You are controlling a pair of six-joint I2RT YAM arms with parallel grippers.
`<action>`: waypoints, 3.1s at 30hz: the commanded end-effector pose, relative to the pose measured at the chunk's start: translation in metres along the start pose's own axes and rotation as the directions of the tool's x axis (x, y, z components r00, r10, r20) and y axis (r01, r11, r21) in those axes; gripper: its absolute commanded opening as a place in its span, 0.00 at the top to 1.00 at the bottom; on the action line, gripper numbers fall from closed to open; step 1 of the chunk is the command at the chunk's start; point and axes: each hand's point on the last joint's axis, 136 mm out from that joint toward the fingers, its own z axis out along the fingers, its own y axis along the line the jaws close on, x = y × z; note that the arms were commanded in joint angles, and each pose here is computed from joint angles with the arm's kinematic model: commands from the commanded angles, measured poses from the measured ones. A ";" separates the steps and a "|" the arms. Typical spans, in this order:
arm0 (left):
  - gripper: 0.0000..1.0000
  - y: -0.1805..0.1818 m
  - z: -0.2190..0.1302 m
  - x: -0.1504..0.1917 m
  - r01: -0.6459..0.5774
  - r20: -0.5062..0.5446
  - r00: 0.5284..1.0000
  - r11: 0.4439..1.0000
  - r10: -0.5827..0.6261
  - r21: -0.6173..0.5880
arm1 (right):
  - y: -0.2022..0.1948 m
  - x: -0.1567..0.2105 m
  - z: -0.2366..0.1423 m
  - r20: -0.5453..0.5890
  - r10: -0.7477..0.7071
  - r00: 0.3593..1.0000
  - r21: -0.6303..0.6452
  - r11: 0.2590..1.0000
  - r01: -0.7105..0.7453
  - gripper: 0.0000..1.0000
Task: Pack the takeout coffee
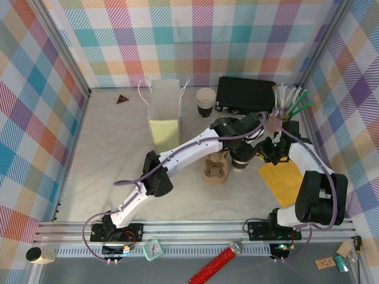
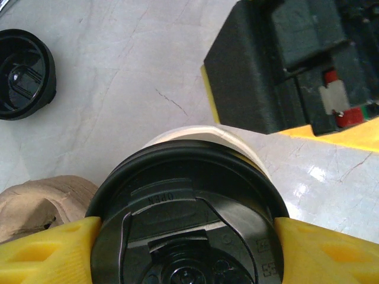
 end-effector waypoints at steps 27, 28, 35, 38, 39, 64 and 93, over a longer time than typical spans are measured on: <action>0.30 -0.002 0.000 0.025 -0.038 -0.099 0.994 0.999 0.038 -0.001 | 0.013 0.023 0.016 -0.119 -0.072 0.990 -0.073 0.995 0.064 0.69; 0.30 -0.002 0.000 0.024 -0.037 -0.093 0.995 0.999 0.037 0.001 | 0.013 0.024 0.016 -0.120 -0.073 0.990 -0.074 0.995 0.064 0.69; 0.30 -0.008 0.005 0.018 -0.032 -0.070 0.997 0.999 0.034 0.029 | 0.013 0.025 0.017 -0.123 -0.076 0.990 -0.073 0.995 0.067 0.69; 0.30 -0.008 0.009 0.021 -0.030 -0.083 0.996 0.999 0.033 0.032 | 0.014 0.024 0.016 -0.121 -0.077 0.990 -0.073 0.995 0.069 0.69; 0.30 -0.008 0.011 0.022 -0.033 -0.087 0.996 0.999 0.035 0.028 | 0.014 0.024 0.016 -0.122 -0.076 0.990 -0.074 0.995 0.068 0.69; 0.25 -0.005 0.021 0.020 -0.047 -0.082 0.996 0.999 0.047 0.004 | 0.012 0.027 0.020 -0.133 -0.073 0.988 -0.071 0.995 0.064 0.69; 0.15 -0.001 0.022 0.025 -0.052 -0.100 0.994 0.998 0.050 -0.018 | 0.012 0.025 0.022 -0.137 -0.073 0.988 -0.063 0.996 0.065 0.64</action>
